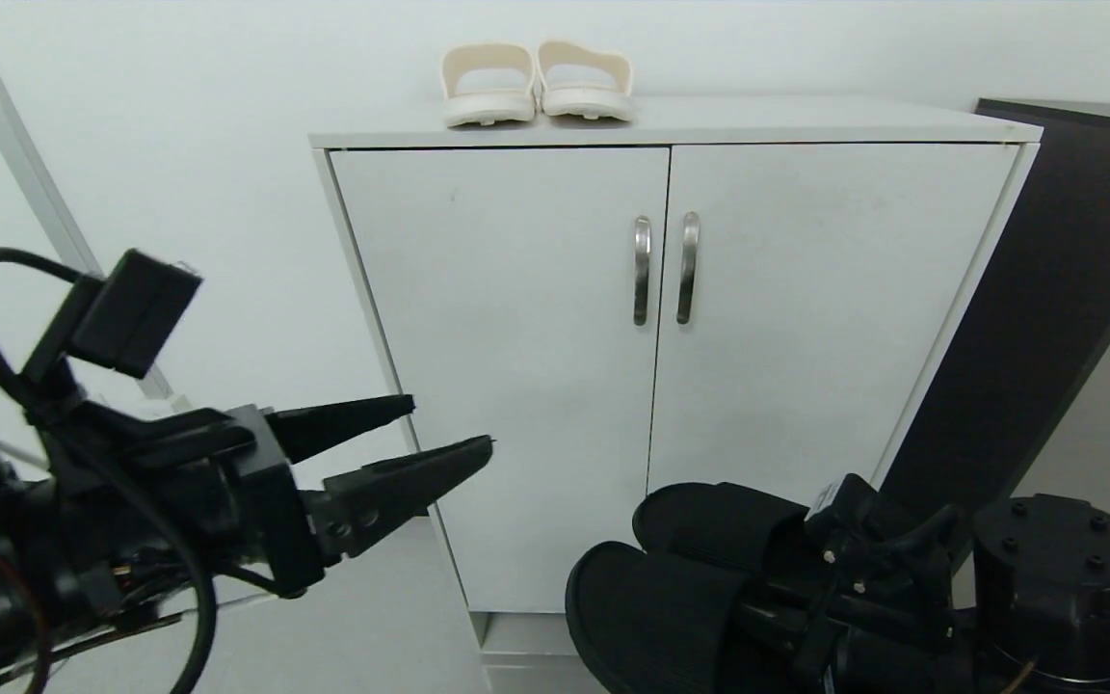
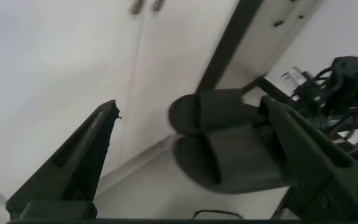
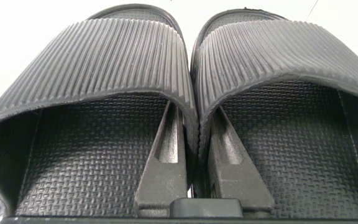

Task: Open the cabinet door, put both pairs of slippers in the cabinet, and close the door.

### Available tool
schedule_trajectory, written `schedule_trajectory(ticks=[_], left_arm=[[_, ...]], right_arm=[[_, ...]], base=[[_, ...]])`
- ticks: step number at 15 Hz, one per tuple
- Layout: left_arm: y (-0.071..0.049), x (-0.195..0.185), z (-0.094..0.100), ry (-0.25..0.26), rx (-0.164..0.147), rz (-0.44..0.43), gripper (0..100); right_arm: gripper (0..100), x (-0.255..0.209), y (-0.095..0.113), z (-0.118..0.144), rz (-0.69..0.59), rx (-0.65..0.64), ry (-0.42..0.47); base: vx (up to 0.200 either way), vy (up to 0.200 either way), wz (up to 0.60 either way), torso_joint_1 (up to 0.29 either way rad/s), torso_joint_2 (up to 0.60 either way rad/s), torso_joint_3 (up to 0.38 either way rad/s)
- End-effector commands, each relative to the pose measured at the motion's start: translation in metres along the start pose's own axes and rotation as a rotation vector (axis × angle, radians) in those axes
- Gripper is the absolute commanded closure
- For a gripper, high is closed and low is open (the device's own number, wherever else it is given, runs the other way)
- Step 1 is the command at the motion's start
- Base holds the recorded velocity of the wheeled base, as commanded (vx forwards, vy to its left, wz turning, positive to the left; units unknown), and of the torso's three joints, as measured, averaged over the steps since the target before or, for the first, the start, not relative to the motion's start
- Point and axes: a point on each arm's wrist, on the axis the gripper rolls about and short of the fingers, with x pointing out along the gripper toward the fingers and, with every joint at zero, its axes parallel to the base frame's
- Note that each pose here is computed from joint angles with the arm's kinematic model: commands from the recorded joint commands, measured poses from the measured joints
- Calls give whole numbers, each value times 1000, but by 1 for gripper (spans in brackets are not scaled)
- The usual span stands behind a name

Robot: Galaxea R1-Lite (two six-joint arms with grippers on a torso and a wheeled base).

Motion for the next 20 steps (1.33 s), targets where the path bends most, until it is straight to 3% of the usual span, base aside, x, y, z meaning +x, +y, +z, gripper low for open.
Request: schedule_trajectory(ticks=[1, 4, 12, 16, 20], left_arm=[[-12, 28, 11, -3, -32, -82, 0], [-28, 55, 31, -30, -38, -173, 0], [-38, 122, 60, 9, -33, -351, 0], [-33, 156, 54, 35, -64, -352, 0], [-27, 183, 52, 22, -66, -312, 0]], right_arm=[[100, 1, 0, -1, 2, 1, 4], [100, 1, 0, -1, 2, 1, 4], [100, 2, 0, 1, 2, 1, -5], [100, 1, 0, 2, 2, 2, -10], [100, 0, 0, 3, -1, 0, -14]], base=[[0, 0, 0, 0, 0, 0], [0, 0, 0, 0, 0, 0], [0, 0, 0, 0, 0, 0], [0, 0, 0, 0, 0, 0], [0, 0, 0, 0, 0, 0]])
